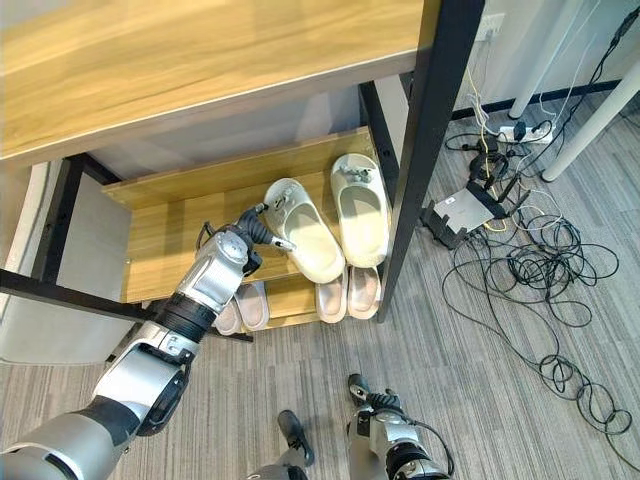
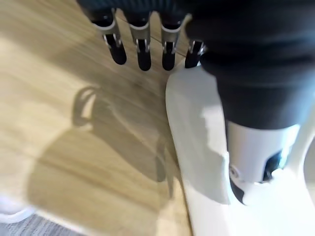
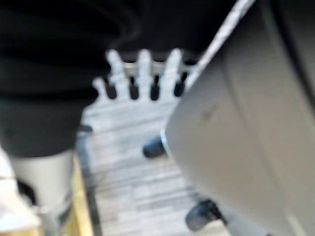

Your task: Arrange the slippers neatly on the shoe rack.

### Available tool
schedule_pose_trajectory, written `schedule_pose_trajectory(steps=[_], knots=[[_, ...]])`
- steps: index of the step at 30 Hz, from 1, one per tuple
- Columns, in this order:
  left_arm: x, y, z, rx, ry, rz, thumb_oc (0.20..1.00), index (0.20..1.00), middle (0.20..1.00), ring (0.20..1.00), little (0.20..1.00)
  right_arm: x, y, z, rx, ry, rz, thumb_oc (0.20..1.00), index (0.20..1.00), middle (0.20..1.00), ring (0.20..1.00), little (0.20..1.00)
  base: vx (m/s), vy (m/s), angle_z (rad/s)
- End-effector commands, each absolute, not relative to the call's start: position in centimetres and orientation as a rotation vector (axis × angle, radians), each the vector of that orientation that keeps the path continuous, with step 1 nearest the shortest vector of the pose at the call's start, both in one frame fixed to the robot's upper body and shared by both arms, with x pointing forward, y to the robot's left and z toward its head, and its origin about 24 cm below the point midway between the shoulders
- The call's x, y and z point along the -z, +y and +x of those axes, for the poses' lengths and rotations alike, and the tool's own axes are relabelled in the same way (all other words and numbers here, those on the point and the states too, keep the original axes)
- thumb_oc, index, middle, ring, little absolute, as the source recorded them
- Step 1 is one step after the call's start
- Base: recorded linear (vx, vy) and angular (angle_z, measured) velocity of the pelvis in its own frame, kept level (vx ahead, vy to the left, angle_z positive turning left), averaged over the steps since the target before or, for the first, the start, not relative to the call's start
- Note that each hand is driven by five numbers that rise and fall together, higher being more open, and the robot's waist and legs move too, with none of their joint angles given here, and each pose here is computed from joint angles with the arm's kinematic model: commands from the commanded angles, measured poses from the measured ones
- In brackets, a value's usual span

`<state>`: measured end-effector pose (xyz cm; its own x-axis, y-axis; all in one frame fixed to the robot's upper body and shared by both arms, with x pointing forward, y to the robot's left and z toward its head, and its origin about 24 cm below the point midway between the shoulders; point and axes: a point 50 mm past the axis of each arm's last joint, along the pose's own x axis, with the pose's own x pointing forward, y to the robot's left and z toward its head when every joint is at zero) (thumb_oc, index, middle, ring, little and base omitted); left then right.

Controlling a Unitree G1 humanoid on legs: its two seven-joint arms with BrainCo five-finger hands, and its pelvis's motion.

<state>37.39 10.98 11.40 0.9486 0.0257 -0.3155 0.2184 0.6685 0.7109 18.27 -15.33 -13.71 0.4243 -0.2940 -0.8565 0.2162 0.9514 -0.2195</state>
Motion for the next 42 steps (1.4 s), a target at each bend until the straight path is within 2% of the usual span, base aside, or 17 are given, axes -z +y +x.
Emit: schedule_pose_trajectory(steps=[1, 5, 7, 12, 15, 21, 27, 36, 42], knots=[[-12.6, 13.7, 38.2, -0.093, 0.190, 0.756, 1.000, 1.000, 1.000, 1.000, 1.000, 14.5, -12.2, 16.8, 0.293, 1.159, 0.010, 1.000, 1.000, 1.000, 1.000, 1.000, 0.01, -0.001, 0.06], [-13.9, 14.5, 38.5, -0.229, 0.087, 0.692, 1.000, 1.000, 1.000, 1.000, 1.000, 14.4, -12.3, 17.1, 0.299, 1.165, 0.018, 1.000, 1.000, 1.000, 1.000, 1.000, -0.01, -0.002, 0.05], [-15.3, 15.3, 38.0, -0.348, -0.077, 0.556, 1.000, 1.000, 1.000, 1.000, 1.000, 14.6, -12.4, 16.9, 0.293, 1.178, 0.008, 1.000, 1.000, 1.000, 1.000, 1.000, 0.00, 0.000, 0.00], [-15.7, 15.8, 37.7, -0.404, -0.136, 0.550, 1.000, 1.000, 1.000, 1.000, 1.000, 14.7, -13.1, 16.9, 0.300, 1.185, -0.022, 1.000, 1.000, 1.000, 1.000, 1.000, 0.00, 0.000, 0.00], [-13.8, 15.7, 37.3, -0.339, 0.041, 0.509, 1.000, 1.000, 1.000, 1.000, 1.000, 14.8, -13.4, 16.7, 0.322, 1.185, -0.020, 1.000, 1.000, 1.000, 1.000, 1.000, 0.00, 0.000, 0.00], [-11.4, 14.9, 36.1, -0.236, 0.122, 0.501, 1.000, 1.000, 1.000, 1.000, 1.000, 14.7, -13.1, 16.9, 0.324, 1.169, -0.020, 1.000, 1.000, 1.000, 1.000, 1.000, 0.00, 0.000, 0.00], [-9.2, 14.6, 35.9, -0.255, 0.213, 0.448, 1.000, 1.000, 1.000, 1.000, 1.000, 14.4, -13.2, 17.6, 0.333, 1.159, -0.009, 1.000, 1.000, 1.000, 1.000, 1.000, 0.00, 0.000, 0.00], [-9.1, 12.3, 35.7, -0.186, 0.171, 0.357, 1.000, 1.000, 1.000, 1.000, 1.000, 14.3, -13.1, 17.8, 0.333, 1.152, -0.012, 1.000, 1.000, 1.000, 1.000, 1.000, 0.00, 0.000, 0.00], [-10.2, 9.3, 36.3, -0.135, 0.116, 0.266, 1.000, 1.000, 1.000, 1.000, 1.000, 14.2, -13.2, 18.1, 0.325, 1.144, -0.028, 1.000, 1.000, 1.000, 1.000, 1.000, 0.00, 0.000, 0.00]])
